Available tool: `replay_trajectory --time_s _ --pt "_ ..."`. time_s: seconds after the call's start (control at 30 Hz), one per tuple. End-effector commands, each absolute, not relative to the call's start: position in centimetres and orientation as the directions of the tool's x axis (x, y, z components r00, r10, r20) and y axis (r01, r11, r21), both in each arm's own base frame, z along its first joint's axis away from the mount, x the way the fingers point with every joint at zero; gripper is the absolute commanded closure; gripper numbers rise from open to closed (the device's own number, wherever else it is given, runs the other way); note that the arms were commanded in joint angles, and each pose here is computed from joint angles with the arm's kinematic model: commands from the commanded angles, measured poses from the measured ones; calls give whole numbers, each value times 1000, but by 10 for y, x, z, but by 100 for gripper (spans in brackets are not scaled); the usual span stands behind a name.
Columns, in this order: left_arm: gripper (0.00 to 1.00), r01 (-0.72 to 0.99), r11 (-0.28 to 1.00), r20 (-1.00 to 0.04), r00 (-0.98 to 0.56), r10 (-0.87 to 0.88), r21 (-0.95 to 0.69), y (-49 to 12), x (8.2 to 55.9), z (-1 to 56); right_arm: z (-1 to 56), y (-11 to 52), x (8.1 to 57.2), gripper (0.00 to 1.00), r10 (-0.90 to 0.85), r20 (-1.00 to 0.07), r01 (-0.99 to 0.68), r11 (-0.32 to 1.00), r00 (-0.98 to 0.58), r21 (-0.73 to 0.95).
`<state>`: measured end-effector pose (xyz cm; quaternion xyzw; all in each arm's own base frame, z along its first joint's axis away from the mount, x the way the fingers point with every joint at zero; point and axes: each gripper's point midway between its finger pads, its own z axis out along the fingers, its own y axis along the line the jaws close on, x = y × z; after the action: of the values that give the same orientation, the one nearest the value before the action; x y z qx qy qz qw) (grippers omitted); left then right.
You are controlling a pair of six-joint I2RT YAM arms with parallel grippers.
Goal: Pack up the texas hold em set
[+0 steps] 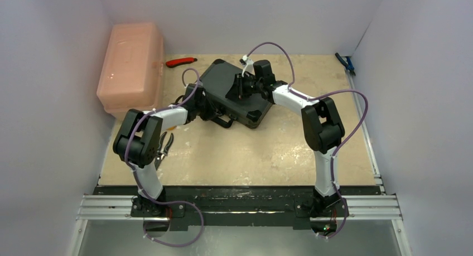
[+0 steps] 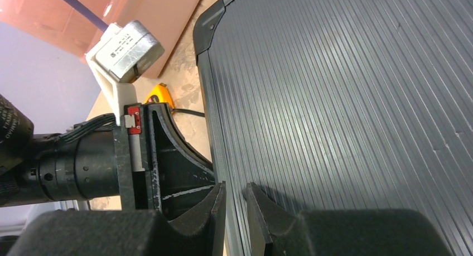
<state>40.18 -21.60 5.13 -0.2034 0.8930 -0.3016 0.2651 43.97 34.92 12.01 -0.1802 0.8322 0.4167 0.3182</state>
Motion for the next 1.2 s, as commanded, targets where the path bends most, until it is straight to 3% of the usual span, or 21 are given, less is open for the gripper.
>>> replay_trajectory --time_s 0.0,0.47,0.9,1.17 --pt "100 -160 740 -386 -770 -508 -653 -224 414 60 32 322 392 75 -158 -452 -418 713 -878 563" --pt "100 -265 794 -335 -800 -498 -547 -208 399 15 30 321 391 75 -159 -449 -417 715 -879 562" --pt "100 -276 807 -374 -777 -507 -522 -197 388 41 55 319 398 73 -140 -489 -424 727 -861 539" --pt "80 -176 824 -486 -734 -475 -539 -189 383 103 115 319 410 56 -101 -577 -455 729 -811 511"
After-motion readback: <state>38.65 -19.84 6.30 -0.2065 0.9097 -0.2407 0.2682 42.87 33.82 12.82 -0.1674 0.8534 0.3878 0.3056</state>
